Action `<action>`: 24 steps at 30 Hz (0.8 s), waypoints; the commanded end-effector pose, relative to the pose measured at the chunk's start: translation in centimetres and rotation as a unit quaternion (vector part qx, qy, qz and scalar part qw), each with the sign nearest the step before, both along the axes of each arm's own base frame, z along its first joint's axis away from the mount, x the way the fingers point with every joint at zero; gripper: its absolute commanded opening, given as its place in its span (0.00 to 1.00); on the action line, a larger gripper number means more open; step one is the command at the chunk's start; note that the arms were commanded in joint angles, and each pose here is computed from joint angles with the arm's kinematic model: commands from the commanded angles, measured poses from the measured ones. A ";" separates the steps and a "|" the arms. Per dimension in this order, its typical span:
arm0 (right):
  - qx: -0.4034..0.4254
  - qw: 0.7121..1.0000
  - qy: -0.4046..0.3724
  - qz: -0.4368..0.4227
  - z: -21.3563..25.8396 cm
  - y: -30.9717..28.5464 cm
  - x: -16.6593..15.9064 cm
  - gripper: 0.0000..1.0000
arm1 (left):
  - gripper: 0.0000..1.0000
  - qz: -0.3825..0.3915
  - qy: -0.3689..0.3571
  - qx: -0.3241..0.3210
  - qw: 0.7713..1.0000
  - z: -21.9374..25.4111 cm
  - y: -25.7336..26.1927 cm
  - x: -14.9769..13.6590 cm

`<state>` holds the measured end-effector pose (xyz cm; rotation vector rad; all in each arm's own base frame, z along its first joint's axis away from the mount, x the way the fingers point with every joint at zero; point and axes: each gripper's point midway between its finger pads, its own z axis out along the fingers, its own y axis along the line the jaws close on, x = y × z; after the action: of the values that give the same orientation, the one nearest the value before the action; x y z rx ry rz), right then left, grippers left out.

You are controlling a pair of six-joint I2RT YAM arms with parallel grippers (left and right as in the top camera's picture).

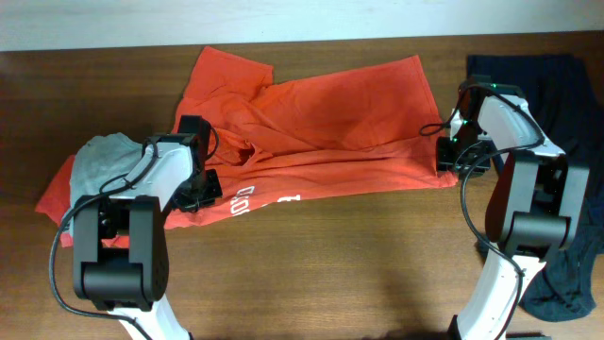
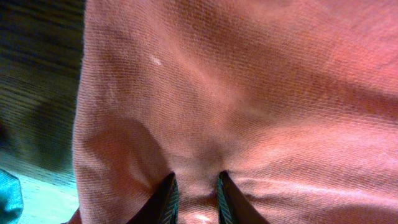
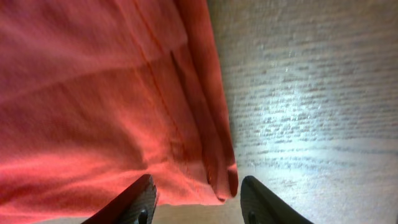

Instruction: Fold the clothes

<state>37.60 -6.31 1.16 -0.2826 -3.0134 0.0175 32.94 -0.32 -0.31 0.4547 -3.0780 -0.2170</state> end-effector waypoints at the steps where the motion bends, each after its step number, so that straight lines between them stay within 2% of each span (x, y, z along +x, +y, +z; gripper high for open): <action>1: -0.013 0.999 -0.030 -0.009 1.6 -0.8 1.0 0.51 | 0.22 -0.003 0.068 0.003 0.998 -3.5 0.3 -3.3; 4: -0.013 0.999 -0.029 -0.009 1.0 -0.7 0.8 0.55 | 0.22 -0.003 0.068 0.003 0.998 -3.5 0.3 -3.3; 9: -0.010 1.000 -0.012 -0.009 -0.7 -0.5 -0.3 0.54 | 0.22 -0.003 0.068 0.003 0.998 -3.5 0.3 -3.3; 10: -0.010 1.000 -0.009 -0.009 -0.9 -0.5 -0.5 0.50 | 0.22 -0.003 0.068 0.003 0.998 -3.5 0.3 -3.3; 13: -0.009 1.000 -0.003 -0.009 -1.1 -0.4 -0.8 0.27 | 0.22 -0.003 0.069 0.003 0.998 -3.5 0.3 -3.3; 14: -0.009 1.000 -0.001 -0.009 -1.1 -0.4 -0.9 0.14 | 0.23 -0.003 0.070 0.003 0.998 -3.5 0.3 -3.3; 15: -0.009 1.000 0.003 -0.009 -1.1 -0.4 -1.1 0.05 | 0.23 -0.003 0.070 0.003 0.998 -3.4 0.3 -3.4; 17: -0.014 1.000 0.012 -0.008 -1.0 -0.6 -1.6 0.04 | 0.20 -0.003 0.074 0.004 0.997 -3.4 0.3 -3.6; 19: -0.038 0.999 0.028 -0.013 -0.8 -1.3 -2.3 0.04 | 0.06 -0.004 0.081 0.008 0.997 -3.3 0.4 -3.9; 21: -0.083 0.994 0.055 -0.034 -0.4 -3.0 -3.6 0.04 | 0.03 -0.006 0.090 0.023 0.996 -3.1 1.0 -4.3; 24: -0.093 0.991 0.085 -0.045 0.0 -3.9 -5.2 0.04 | 0.02 -0.010 0.105 0.049 0.993 -2.8 1.9 -5.0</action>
<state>34.10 -7.18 0.33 -0.3289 -2.8944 0.1243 32.21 -0.14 -0.28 0.4272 -3.0510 -0.2507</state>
